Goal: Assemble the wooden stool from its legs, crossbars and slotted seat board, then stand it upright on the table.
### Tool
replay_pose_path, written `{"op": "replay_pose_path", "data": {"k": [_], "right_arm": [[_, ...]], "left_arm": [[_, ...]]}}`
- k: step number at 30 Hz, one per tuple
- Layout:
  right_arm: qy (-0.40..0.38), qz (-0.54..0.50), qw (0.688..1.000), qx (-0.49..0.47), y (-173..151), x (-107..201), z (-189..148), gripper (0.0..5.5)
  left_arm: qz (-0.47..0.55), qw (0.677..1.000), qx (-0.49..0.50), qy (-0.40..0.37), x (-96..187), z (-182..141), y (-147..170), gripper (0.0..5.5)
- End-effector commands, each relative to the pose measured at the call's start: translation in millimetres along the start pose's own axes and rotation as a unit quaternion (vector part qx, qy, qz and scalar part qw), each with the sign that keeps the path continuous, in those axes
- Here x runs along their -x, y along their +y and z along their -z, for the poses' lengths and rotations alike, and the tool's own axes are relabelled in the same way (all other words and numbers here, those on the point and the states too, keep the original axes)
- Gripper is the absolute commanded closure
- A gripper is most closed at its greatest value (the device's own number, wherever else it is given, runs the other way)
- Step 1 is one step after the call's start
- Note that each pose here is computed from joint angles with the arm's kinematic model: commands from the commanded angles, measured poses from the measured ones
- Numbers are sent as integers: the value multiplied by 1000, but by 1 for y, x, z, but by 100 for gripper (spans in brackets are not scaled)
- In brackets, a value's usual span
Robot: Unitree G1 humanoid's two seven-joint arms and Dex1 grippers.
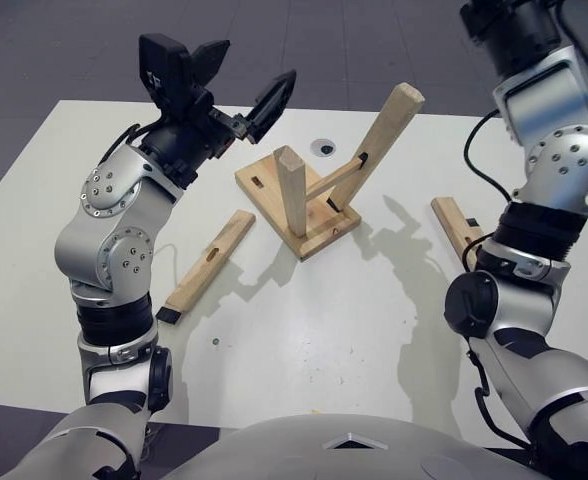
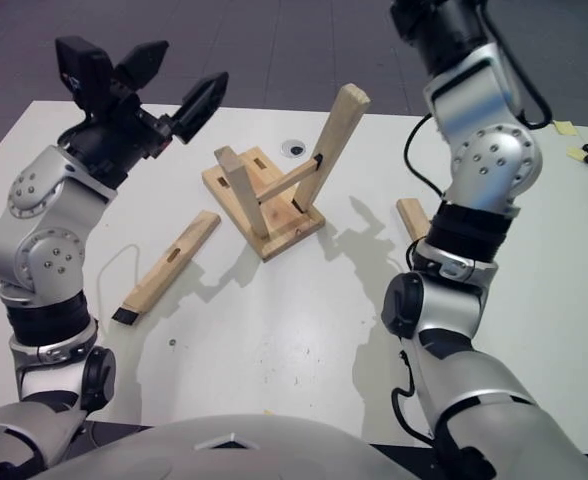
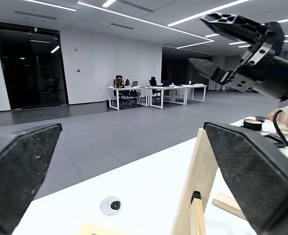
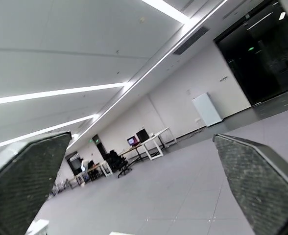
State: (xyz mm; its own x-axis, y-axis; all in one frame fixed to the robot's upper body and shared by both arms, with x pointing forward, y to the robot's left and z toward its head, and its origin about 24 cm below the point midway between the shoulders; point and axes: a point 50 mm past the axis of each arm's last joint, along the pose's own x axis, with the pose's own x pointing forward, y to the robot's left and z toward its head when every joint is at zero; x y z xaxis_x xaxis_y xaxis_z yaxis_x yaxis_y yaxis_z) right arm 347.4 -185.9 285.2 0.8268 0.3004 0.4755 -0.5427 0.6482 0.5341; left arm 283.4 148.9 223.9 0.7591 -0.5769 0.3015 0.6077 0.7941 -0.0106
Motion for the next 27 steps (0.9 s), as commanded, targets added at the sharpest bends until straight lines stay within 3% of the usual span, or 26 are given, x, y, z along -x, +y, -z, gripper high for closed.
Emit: {"op": "replay_pose_path", "data": {"k": [1,5,8,18,27], "right_arm": [[70,35,997,-25,-13,9,35,11],[261,57,964,-18,-24,46,123,11],[330,68,942,6,-29,66,149,11],[209,37,977,-27,-18,50,101,11],[31,-32,998,-42,20,-11,19,11]], "left_arm": [[1,1000,10,10,-2,4,-4,10],[16,999,26,15,-3,9,-13,10],[20,999,31,19,-3,11,-16,10],[25,999,33,34,-2,18,-16,10],[14,998,66,-20,-9,1,-10,10]]}}
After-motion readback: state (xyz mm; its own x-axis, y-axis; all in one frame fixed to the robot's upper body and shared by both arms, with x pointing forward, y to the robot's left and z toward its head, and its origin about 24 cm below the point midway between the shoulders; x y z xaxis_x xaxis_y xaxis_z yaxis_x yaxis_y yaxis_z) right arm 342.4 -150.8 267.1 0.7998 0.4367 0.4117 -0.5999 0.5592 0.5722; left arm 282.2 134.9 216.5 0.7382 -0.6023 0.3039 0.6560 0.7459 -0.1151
